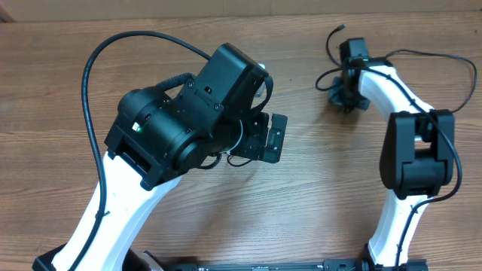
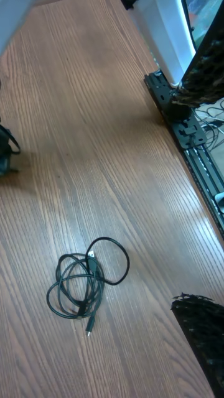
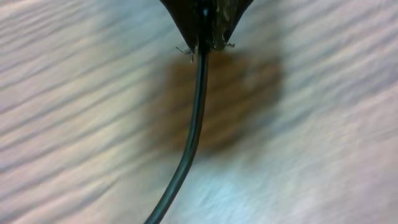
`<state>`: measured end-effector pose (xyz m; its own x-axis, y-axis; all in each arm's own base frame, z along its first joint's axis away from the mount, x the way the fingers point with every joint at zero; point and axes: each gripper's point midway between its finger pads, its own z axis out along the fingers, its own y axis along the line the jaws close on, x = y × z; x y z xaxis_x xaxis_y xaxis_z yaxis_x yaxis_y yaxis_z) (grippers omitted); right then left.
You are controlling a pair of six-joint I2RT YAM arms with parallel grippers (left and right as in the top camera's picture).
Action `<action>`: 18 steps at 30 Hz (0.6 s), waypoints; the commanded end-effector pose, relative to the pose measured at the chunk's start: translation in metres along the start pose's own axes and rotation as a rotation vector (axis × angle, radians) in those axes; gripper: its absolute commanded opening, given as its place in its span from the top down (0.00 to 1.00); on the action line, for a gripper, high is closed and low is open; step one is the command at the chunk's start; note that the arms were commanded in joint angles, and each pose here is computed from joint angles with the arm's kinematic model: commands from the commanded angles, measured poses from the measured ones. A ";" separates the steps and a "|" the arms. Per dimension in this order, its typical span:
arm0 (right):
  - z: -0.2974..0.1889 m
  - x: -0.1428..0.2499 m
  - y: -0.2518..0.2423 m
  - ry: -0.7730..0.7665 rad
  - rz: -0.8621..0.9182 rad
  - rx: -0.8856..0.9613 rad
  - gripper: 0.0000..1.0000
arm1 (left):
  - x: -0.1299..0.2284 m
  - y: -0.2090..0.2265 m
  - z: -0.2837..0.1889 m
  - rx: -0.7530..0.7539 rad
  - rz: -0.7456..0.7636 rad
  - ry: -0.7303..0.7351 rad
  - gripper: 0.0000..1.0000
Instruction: Untangle cables
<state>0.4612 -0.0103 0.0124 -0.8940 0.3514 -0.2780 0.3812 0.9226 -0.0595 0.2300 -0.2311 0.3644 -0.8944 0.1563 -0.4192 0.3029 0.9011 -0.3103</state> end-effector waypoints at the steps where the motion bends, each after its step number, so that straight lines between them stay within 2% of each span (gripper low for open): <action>1: 0.002 -0.025 -0.036 -0.057 0.014 0.051 0.96 | 0.000 0.002 0.005 -0.009 0.015 0.012 0.00; 7: -0.004 -0.065 -0.049 -0.143 0.013 -0.060 0.96 | 0.000 0.001 0.005 -0.009 0.014 0.012 0.01; 10: -0.013 -0.082 -0.043 -0.175 0.035 -0.160 0.93 | 0.000 0.001 0.005 -0.009 0.014 0.012 0.01; 17: -0.060 -0.129 -0.041 -0.268 0.082 -0.295 0.93 | -0.001 0.001 0.005 -0.007 0.014 0.010 0.01; 18: -0.067 -0.133 -0.040 -0.270 0.081 -0.314 0.90 | -0.001 0.001 0.005 -0.007 0.014 0.010 0.00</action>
<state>0.5320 -0.0849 0.0830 -0.7837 0.4048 -0.4712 0.3652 0.9138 0.1776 0.2300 -0.2312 0.3644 -0.8943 0.1563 -0.4193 0.3031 0.9009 -0.3107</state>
